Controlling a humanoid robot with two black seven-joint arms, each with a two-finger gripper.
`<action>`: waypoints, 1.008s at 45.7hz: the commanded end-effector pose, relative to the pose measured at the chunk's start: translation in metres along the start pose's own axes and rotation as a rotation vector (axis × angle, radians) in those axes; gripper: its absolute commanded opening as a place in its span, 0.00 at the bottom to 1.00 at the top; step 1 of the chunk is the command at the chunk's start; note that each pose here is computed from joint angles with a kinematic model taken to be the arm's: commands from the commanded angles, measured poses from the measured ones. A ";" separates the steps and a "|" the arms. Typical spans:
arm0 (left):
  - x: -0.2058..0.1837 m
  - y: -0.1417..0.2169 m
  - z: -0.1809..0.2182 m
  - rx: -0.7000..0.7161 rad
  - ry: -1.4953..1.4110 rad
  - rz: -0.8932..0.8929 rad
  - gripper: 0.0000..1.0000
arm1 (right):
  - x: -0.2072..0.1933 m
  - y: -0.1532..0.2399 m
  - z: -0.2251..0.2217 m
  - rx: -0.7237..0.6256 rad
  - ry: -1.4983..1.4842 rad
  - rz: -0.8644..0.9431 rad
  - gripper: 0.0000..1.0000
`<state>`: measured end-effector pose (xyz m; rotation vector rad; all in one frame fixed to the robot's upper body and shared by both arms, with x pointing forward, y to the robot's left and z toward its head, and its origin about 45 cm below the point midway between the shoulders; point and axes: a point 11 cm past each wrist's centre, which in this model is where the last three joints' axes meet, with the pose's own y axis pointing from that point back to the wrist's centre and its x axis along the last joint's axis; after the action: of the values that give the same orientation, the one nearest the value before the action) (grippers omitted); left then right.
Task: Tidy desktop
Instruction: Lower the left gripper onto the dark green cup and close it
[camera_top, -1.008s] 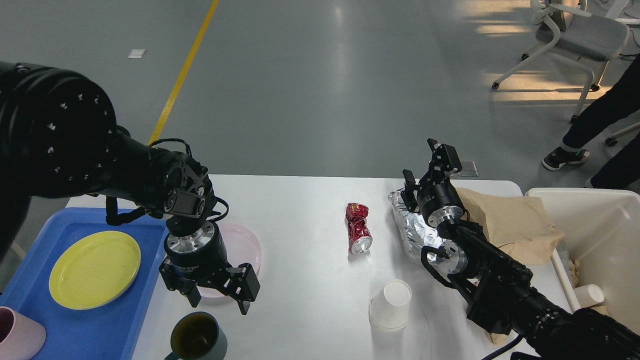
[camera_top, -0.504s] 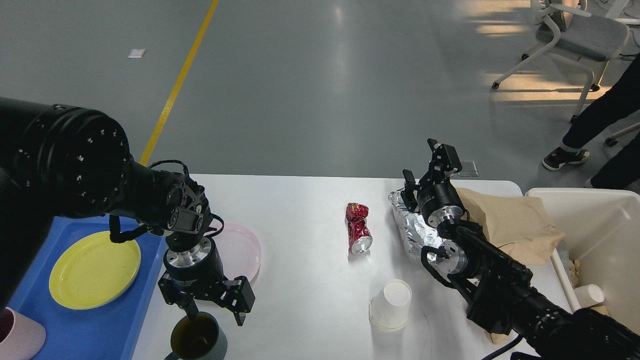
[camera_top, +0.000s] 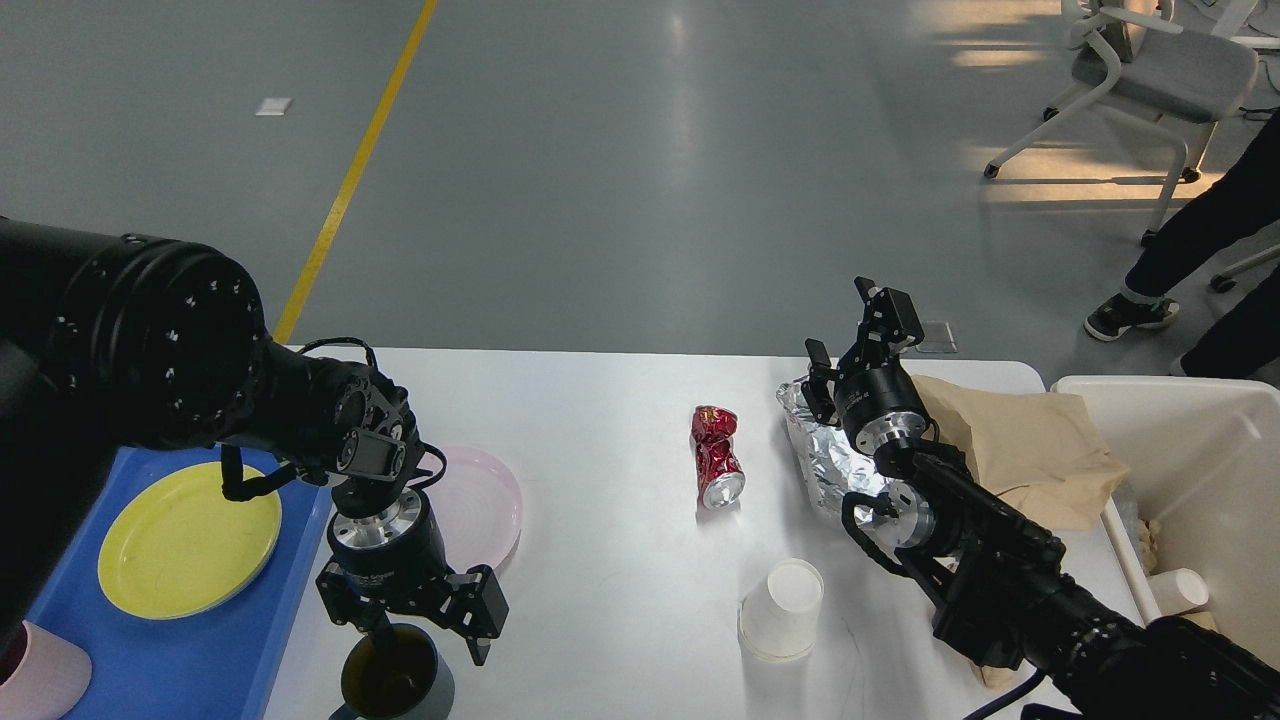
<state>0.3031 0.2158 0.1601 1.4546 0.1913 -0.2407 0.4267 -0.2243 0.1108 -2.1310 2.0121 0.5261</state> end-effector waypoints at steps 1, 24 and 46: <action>-0.001 -0.004 -0.001 -0.004 0.003 -0.008 0.96 | 0.000 0.000 0.000 0.000 0.000 0.000 1.00; 0.002 -0.012 -0.012 -0.020 0.033 -0.001 0.96 | 0.000 0.000 0.000 0.000 0.000 0.000 1.00; 0.008 -0.024 -0.010 -0.042 0.030 0.009 0.95 | 0.000 0.000 0.000 0.000 0.000 0.000 1.00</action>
<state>0.3037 0.2237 0.1364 1.4231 0.2165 -0.2096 0.4267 -0.2243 0.1108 -2.1310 2.0121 0.5261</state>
